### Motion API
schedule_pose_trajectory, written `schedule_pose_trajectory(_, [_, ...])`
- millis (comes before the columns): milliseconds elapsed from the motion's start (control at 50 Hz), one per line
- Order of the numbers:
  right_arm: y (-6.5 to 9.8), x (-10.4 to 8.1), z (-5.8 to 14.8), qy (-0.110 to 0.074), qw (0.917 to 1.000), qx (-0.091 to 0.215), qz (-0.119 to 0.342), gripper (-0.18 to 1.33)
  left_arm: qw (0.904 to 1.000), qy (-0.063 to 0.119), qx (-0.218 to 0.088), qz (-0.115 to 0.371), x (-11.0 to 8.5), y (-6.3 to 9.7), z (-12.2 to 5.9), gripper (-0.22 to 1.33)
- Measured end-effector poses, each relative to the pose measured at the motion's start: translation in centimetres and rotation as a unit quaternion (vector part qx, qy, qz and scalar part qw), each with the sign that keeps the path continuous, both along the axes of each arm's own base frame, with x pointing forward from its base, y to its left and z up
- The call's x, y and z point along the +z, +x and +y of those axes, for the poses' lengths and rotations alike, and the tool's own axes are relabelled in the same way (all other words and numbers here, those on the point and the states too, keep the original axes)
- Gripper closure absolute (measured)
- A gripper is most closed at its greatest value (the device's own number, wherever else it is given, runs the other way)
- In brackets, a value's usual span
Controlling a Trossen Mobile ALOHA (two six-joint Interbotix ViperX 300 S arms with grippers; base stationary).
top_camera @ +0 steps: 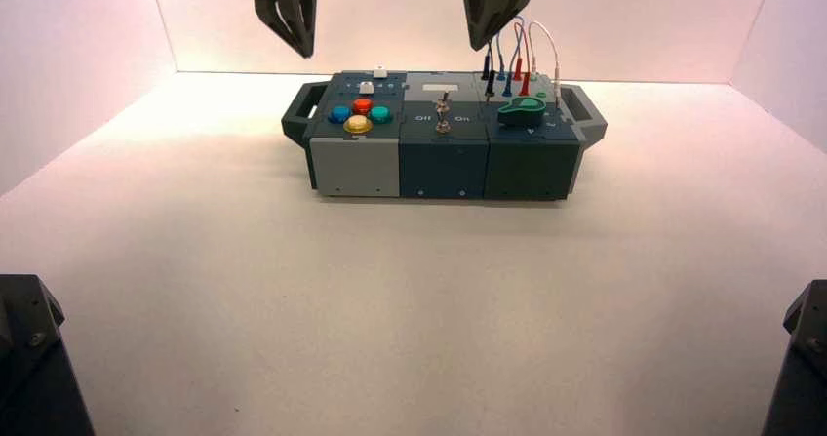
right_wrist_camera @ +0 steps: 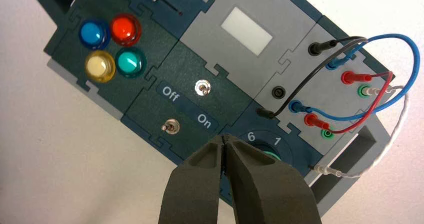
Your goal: Flip the top switch on with the right gripper.
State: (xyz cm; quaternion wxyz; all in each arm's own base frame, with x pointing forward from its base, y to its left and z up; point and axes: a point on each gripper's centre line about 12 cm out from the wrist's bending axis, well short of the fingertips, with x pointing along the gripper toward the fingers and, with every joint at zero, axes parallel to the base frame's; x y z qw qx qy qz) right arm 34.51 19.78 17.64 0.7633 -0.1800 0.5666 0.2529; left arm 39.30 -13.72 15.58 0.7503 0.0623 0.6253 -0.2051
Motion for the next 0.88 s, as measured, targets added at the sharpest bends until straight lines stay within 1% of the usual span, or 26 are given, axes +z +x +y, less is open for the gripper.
schedule_pose_trajectory(160, [-0.7,-0.7,-0.5,-0.002,0.9999,0.011,-0.005,1.28,0.9999,-0.002,-0.005,-0.012,0.8,-0.5,0.1,1.28])
schedule_pose_trajectory(300, [-1.3,-1.3,-0.8,-0.007,0.9998,0.02,-0.005,1.28,0.9997,-0.005,-0.003,-0.022,1.2,-0.4,0.1,1.28])
schedule_pose_trajectory(460, [-1.5,-1.1,-1.0,-0.011,0.9994,0.032,-0.011,1.28,0.9997,-0.004,-0.003,-0.024,0.9,-0.5,0.1,1.28])
schedule_pose_trajectory(720, [-1.4,-0.8,-1.0,-0.007,0.9992,0.033,-0.021,1.28,0.9998,-0.004,-0.003,-0.017,0.3,-0.9,0.2,1.28])
schedule_pose_trajectory(880, [-1.3,-0.6,-1.0,-0.006,0.9992,0.032,-0.024,1.28,0.9998,-0.004,-0.003,-0.019,0.4,-0.9,0.2,1.28])
